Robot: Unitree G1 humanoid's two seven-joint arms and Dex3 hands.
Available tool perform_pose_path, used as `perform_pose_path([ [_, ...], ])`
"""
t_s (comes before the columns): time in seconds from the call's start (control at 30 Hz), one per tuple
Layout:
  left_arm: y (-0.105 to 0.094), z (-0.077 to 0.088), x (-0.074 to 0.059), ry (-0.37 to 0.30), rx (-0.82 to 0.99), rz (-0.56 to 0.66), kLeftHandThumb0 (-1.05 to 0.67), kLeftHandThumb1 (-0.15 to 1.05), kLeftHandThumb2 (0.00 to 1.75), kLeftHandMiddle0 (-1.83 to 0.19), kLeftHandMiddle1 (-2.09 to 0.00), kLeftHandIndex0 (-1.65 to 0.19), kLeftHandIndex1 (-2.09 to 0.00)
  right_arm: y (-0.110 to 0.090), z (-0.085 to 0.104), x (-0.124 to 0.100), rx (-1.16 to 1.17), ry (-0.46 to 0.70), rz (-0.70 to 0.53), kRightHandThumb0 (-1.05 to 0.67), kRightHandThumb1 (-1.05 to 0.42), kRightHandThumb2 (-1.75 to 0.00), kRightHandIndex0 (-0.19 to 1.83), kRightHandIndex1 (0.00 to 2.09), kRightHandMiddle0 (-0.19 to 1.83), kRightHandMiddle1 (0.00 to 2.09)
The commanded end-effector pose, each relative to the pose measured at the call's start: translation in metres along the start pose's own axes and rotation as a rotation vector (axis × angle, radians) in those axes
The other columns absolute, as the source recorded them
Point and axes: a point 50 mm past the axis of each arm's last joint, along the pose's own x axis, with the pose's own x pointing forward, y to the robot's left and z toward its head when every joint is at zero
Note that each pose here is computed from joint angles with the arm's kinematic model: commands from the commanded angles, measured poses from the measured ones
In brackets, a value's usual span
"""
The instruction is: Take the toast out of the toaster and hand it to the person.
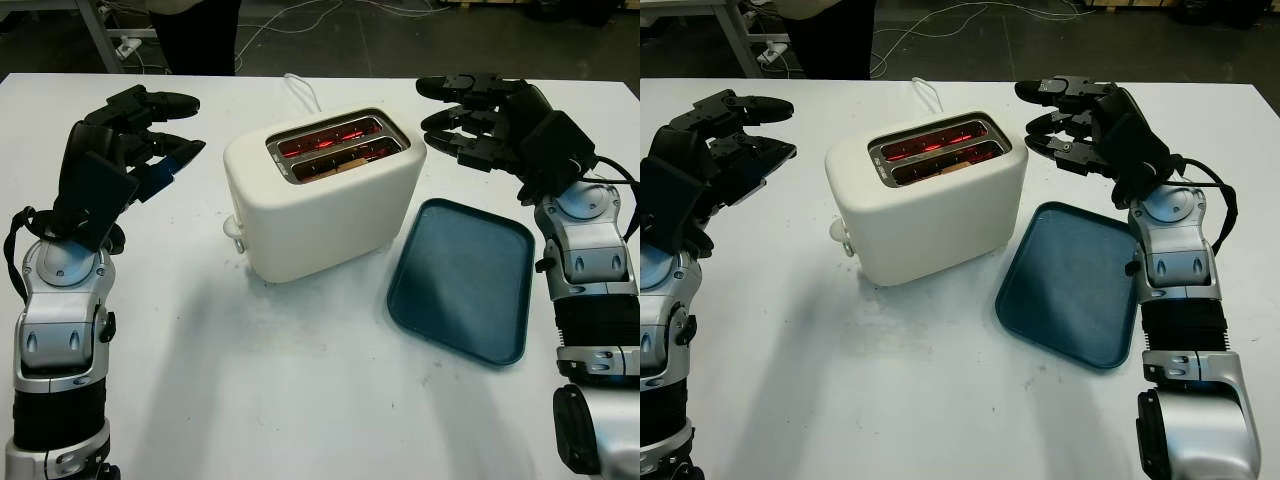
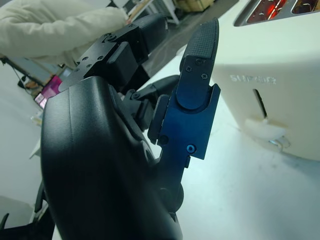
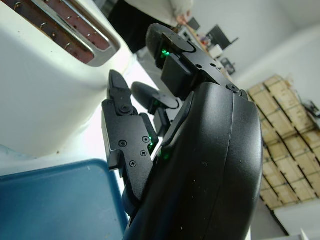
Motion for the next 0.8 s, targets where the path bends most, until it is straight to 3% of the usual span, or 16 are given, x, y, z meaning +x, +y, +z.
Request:
perform_pose_path([
  [0.0,0.002,-0.001,-0.002,-0.002,0.004,0.010,-0.53,0.91,0.00,-0.58,-0.94,-0.63,-0.61,0.000,0.001,0.000,0.004,-0.005,-0.002,-0.01,-0.92,-0.16,0.44,0.89,0.77,0.01],
  [0.77,0.001,0.000,0.001,-0.011,0.010,-0.005,-0.55,0.91,0.00,-0.57,-0.96,-0.62,-0.62,-0.016,0.007,-0.001,-0.072,-0.022,-0.055,0.11,-0.92,-0.18,0.50,0.71,0.75,0.01],
])
